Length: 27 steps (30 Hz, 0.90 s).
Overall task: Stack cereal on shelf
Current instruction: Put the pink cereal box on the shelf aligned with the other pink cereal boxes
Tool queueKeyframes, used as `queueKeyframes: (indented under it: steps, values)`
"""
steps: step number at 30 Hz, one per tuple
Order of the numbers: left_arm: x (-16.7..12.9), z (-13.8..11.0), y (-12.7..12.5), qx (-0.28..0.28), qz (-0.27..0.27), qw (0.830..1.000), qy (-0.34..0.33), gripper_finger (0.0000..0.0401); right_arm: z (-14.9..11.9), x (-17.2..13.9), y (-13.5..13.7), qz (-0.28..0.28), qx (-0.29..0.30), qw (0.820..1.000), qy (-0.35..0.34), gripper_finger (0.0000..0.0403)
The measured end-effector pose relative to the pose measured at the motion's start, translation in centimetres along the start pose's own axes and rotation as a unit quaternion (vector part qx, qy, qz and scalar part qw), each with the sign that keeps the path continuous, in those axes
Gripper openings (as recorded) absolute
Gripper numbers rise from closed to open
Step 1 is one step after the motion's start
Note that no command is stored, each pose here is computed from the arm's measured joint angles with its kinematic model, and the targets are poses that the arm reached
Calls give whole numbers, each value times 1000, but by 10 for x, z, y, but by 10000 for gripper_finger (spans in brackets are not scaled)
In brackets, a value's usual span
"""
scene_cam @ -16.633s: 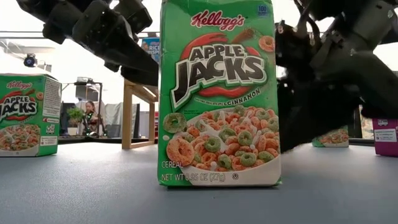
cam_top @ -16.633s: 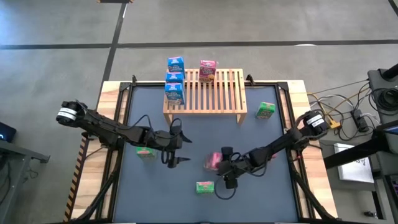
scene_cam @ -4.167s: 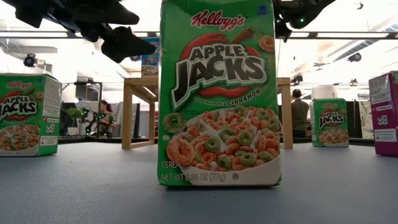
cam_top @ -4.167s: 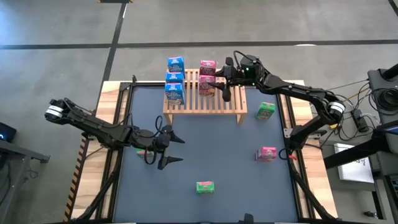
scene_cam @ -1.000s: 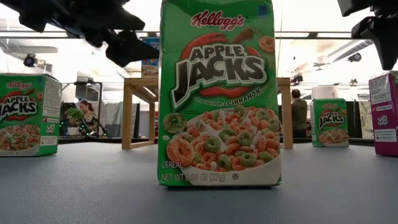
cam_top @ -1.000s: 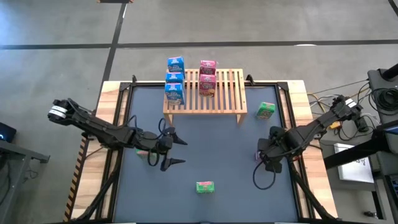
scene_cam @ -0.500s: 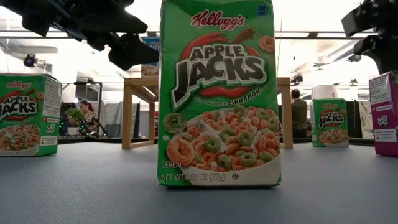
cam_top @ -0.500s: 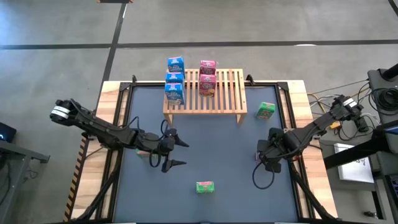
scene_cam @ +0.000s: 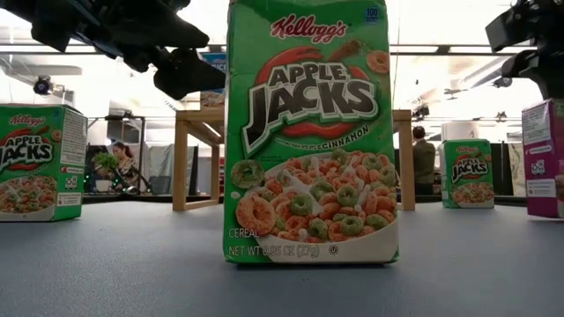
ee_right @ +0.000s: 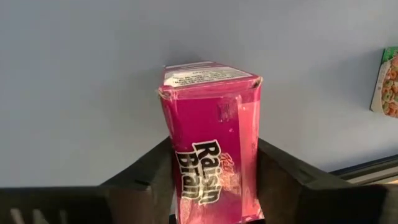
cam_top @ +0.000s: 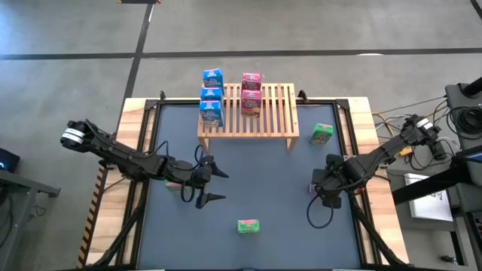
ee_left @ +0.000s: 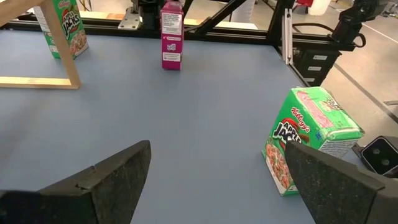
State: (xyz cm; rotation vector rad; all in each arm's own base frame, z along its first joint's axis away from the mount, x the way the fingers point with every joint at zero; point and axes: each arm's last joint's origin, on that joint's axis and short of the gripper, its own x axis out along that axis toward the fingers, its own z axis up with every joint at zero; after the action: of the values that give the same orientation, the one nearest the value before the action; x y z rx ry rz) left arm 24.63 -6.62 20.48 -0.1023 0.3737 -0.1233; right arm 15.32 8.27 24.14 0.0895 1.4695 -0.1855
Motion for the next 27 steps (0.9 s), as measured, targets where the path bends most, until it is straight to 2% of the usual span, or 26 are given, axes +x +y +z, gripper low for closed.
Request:
queueKeyframes:
  steps: [8,17,24,27]
  values:
    - [0,-1,0,1,1,1000,4,354,8,-28,2,35,8,998,-46,134]
    - [0,-1,0,5,1,1000,6,354,29,-87,2,26,4,983,-184,140]
    - [-6,-6,2,9,10,999,46,354,62,-119,-10,-2,-19,966,-256,135]
    - [-11,-2,2,8,10,999,36,354,83,-123,-17,-15,-40,960,-278,136]
